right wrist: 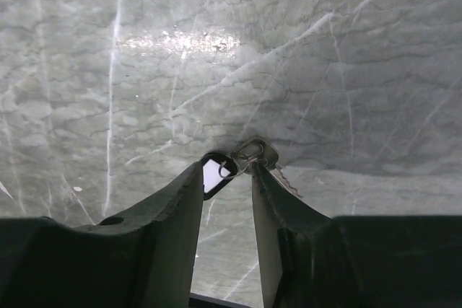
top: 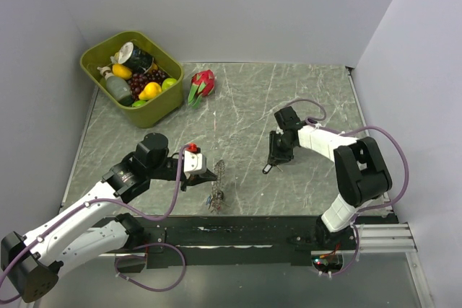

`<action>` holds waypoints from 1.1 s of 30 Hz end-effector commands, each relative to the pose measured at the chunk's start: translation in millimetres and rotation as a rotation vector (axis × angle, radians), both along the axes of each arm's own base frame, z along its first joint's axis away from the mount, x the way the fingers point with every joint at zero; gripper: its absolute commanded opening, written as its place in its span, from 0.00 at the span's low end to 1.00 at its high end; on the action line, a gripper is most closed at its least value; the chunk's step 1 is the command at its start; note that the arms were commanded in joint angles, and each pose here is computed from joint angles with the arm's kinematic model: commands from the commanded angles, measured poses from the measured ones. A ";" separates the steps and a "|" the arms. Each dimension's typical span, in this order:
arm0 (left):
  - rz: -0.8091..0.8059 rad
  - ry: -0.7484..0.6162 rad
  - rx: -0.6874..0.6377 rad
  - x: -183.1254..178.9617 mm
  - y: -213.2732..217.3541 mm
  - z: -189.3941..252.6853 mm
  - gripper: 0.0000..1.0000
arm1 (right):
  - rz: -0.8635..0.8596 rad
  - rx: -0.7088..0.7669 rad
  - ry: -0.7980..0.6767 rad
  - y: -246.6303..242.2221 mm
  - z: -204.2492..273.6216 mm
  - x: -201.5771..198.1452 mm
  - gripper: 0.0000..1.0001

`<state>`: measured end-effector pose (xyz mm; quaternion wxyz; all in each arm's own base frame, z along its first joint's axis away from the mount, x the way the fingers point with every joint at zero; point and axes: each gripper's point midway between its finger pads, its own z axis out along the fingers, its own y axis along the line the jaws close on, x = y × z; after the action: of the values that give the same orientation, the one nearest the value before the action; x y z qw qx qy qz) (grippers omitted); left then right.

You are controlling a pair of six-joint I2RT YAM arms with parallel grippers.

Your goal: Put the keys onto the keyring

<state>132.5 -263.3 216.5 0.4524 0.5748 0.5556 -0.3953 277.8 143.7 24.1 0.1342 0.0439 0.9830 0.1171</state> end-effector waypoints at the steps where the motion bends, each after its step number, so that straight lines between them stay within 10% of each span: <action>1: -0.024 -0.059 -0.047 2.2 -4.9 15.0 0.01 | 0.000 0.027 0.000 4.6 -2.0 8.0 0.40; 13: -0.019 -0.059 -0.043 3.2 -3.7 14.2 0.01 | 0.013 0.048 -0.036 10.1 10.8 19.7 0.00; 33: 0.103 -0.014 -0.022 31.0 1.9 7.7 0.01 | 0.539 0.259 -0.373 77.8 101.1 12.5 0.00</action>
<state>150.0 -258.4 207.7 0.4511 0.5562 0.5856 -0.3797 286.6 187.6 71.3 0.1950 -0.1176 0.9514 0.2072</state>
